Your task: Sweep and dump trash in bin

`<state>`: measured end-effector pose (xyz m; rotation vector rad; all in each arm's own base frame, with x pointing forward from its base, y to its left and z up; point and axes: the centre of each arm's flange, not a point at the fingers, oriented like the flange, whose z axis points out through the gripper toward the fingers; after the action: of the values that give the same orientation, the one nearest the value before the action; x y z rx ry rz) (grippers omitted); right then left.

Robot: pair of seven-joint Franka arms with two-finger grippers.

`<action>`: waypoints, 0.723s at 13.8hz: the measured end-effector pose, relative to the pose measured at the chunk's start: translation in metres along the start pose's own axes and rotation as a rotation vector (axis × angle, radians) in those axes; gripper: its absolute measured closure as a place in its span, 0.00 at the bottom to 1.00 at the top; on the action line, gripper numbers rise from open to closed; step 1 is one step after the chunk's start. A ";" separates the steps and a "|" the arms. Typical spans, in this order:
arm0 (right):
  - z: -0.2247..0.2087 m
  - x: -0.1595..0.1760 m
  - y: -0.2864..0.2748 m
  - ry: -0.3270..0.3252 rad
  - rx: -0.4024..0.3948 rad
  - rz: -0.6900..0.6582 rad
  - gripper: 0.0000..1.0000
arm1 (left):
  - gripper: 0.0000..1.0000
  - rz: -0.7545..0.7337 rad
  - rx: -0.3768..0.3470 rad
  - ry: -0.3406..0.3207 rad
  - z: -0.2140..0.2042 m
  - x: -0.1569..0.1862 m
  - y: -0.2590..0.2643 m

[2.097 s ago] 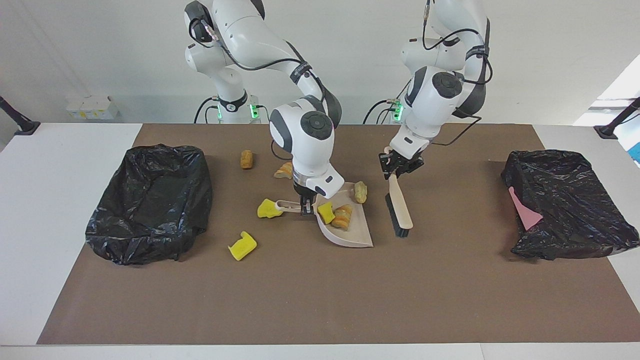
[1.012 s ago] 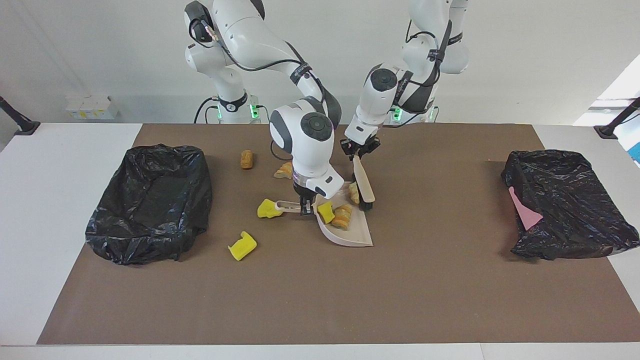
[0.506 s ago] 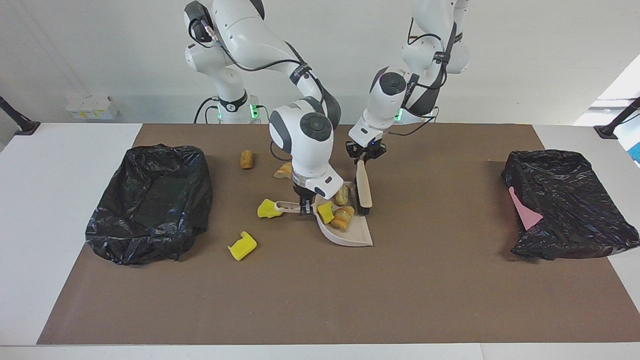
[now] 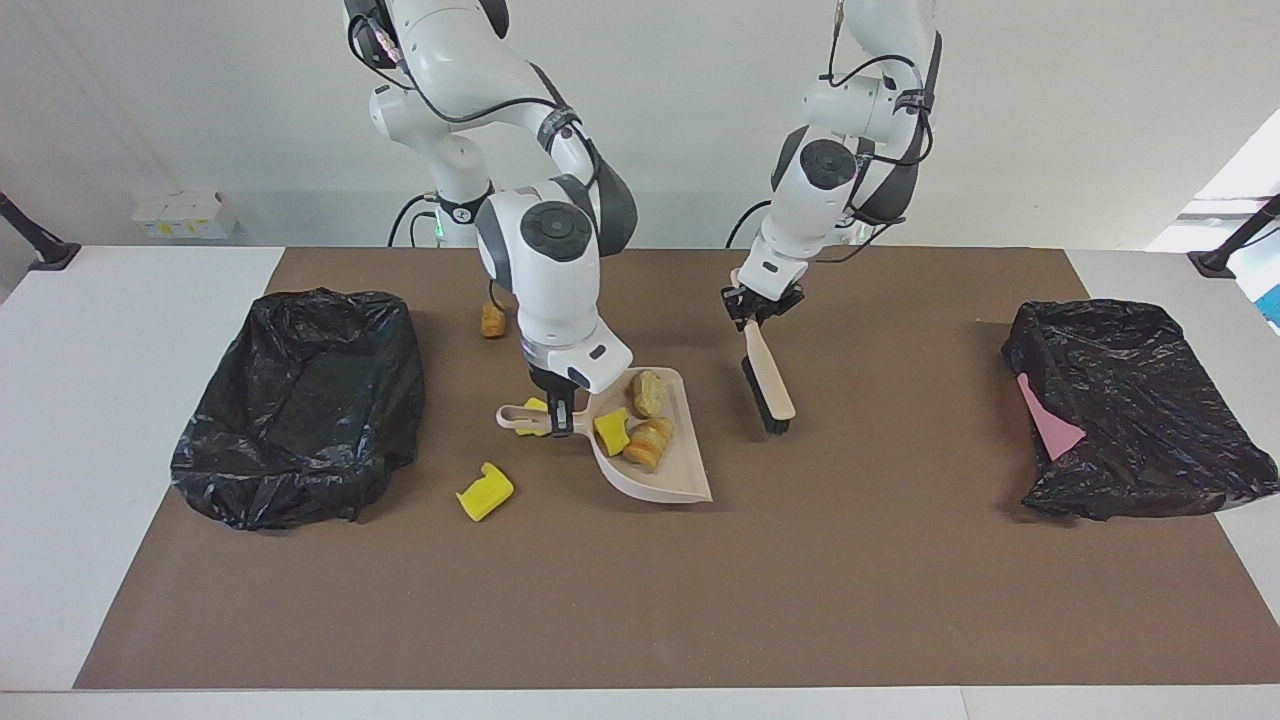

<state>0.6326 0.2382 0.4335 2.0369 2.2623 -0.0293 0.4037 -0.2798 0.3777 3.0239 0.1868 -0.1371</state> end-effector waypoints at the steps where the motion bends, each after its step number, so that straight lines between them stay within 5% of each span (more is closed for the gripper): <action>1: -0.011 -0.023 -0.001 0.004 0.003 -0.001 0.69 | 0.73 0.001 0.007 -0.006 0.001 -0.011 0.009; 10: -0.062 -0.305 -0.047 0.025 0.072 -0.091 0.69 | 0.73 0.045 0.101 -0.048 0.055 -0.148 0.065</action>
<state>0.6138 -0.0644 0.5183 1.9769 2.4013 -0.0944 0.2611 -0.3672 0.3438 3.1192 0.1106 -0.2210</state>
